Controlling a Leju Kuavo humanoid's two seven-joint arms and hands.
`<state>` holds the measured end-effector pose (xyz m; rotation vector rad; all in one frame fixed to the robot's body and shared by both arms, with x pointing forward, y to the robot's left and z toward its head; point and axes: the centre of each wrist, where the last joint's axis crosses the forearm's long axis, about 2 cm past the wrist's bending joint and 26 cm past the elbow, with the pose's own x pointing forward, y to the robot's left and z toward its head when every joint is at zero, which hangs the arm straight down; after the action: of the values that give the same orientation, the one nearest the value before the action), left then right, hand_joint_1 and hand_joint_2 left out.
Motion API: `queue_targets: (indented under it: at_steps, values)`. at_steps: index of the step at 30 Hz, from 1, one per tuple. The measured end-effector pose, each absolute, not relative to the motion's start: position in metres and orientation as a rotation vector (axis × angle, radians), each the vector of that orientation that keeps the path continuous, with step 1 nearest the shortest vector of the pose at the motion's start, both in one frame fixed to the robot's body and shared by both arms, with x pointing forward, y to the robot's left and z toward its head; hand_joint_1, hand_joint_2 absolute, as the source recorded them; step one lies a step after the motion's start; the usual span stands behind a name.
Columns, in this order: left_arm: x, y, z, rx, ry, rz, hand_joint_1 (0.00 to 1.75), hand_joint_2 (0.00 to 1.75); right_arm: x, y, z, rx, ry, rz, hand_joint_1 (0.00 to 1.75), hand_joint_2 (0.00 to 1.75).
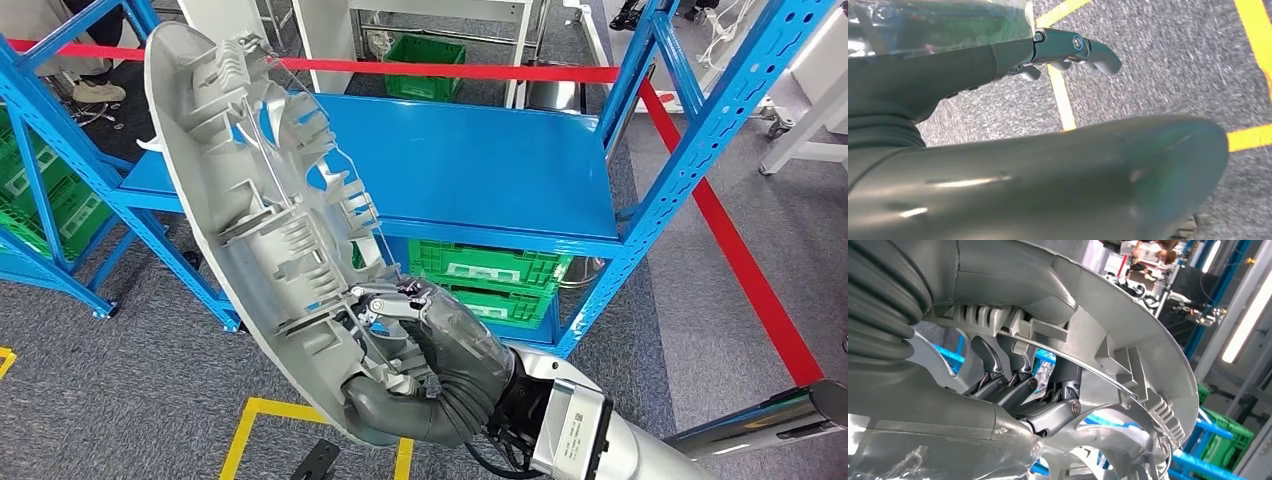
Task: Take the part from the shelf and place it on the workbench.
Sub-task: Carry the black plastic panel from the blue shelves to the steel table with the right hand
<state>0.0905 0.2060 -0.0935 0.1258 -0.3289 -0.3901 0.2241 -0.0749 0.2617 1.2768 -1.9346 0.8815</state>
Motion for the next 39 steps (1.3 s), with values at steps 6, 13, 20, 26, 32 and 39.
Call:
queue_targets:
  at_steps: [6,13,20,26,32,39]
  values:
    - [0.091,0.206,-0.0933,0.124,-0.33,-0.389,0.0,1.75,0.2245,-0.0756,0.2611,1.273,-1.933,0.884,1.75,1.75]
    - [0.0919,0.204,-0.0924,0.122,-0.33,-0.387,0.0,1.75,0.2252,-0.0755,0.2619,1.272,-1.934,0.886,1.75,1.75]
    - [0.0902,0.2049,-0.0927,0.126,-0.325,-0.382,0.0,1.75,0.225,-0.0751,0.2619,1.264,-1.928,0.885,1.75,1.75]
    - [0.0927,0.2049,-0.092,0.129,-0.328,-0.386,0.0,1.75,0.2246,-0.0758,0.2607,1.25,-1.924,0.869,1.75,1.75]
    - [0.0941,0.2044,-0.0914,0.129,-0.331,-0.387,0.0,1.75,0.2234,-0.0782,0.2584,1.236,-1.924,0.863,1.75,1.75]
    - [0.095,0.2034,-0.0909,0.127,-0.334,-0.388,0.0,1.75,0.2232,-0.0813,0.2554,1.223,-1.914,0.864,1.75,1.75]
